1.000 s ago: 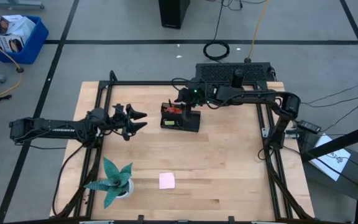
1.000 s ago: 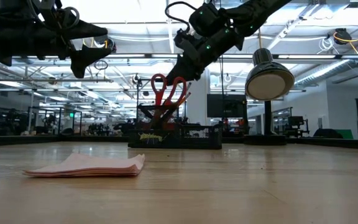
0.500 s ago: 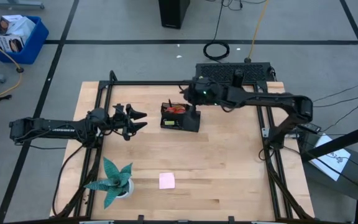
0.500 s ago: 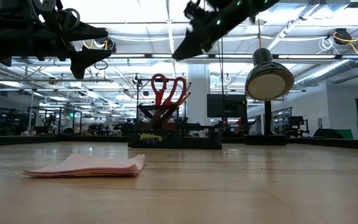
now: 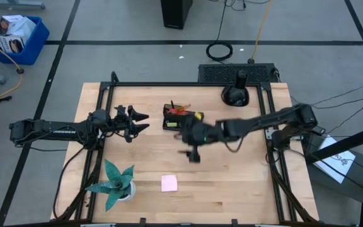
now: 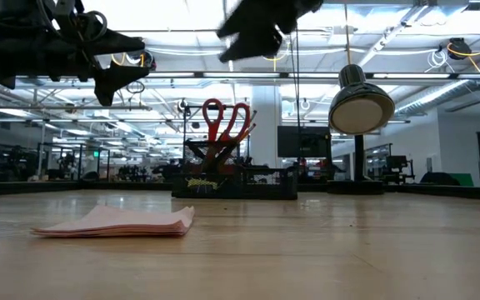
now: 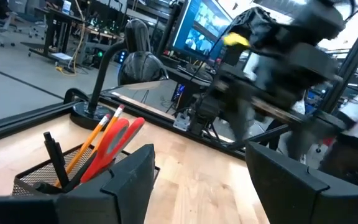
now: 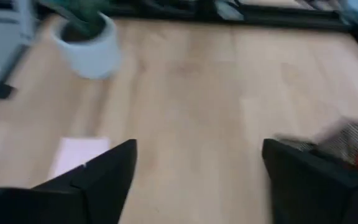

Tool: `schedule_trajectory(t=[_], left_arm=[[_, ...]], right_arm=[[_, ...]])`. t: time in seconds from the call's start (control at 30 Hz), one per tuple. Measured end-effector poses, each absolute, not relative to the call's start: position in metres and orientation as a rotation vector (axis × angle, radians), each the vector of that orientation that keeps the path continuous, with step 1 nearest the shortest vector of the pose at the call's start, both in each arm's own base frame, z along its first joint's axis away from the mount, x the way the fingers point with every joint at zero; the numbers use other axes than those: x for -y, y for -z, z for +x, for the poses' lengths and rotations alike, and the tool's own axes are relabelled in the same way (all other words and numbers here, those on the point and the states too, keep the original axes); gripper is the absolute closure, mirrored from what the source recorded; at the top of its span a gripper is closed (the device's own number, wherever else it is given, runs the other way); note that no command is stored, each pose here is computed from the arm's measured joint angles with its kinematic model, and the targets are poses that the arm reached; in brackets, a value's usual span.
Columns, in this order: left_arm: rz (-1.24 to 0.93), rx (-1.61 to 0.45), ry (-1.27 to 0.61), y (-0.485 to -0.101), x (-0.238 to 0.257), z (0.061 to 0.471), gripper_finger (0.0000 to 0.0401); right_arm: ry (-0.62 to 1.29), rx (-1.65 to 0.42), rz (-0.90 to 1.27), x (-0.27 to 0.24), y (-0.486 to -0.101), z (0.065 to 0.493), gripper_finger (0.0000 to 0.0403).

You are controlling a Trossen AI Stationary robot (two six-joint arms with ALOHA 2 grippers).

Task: Pick and place office supplies into organizer
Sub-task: Put the pink sticky notes into the black desk organizer

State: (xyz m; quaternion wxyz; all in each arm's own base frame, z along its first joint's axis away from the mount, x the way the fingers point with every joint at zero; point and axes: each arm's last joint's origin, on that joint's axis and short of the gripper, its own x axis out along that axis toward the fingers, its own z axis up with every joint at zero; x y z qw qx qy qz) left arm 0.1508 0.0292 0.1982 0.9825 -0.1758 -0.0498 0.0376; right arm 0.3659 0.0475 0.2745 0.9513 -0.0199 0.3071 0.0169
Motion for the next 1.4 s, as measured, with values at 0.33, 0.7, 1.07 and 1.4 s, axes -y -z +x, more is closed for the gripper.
schedule_trajectory(t=[0.33,0.7,1.07,1.4], left_arm=[[-0.367,0.083,-0.070,-0.197,-0.029,0.151,0.0146],[-0.378,0.060,-0.069,-0.195,-0.028,0.151,0.0146],[-0.393,-0.003,-0.113,-0.188,-0.026,0.152,0.0146],[-0.398,-0.001,-0.112,-0.188,-0.026,0.152,0.0146]], right_arm=[[-0.120,-0.672,-0.032,-0.114,-0.222,0.384,0.0007],[-0.202,-0.742,0.041,-0.141,-0.152,0.403,0.0009],[-0.132,-0.688,0.015,-0.154,-0.128,0.409,0.0009],[-0.117,-0.633,-0.025,-0.161,-0.123,0.412,0.0009]])
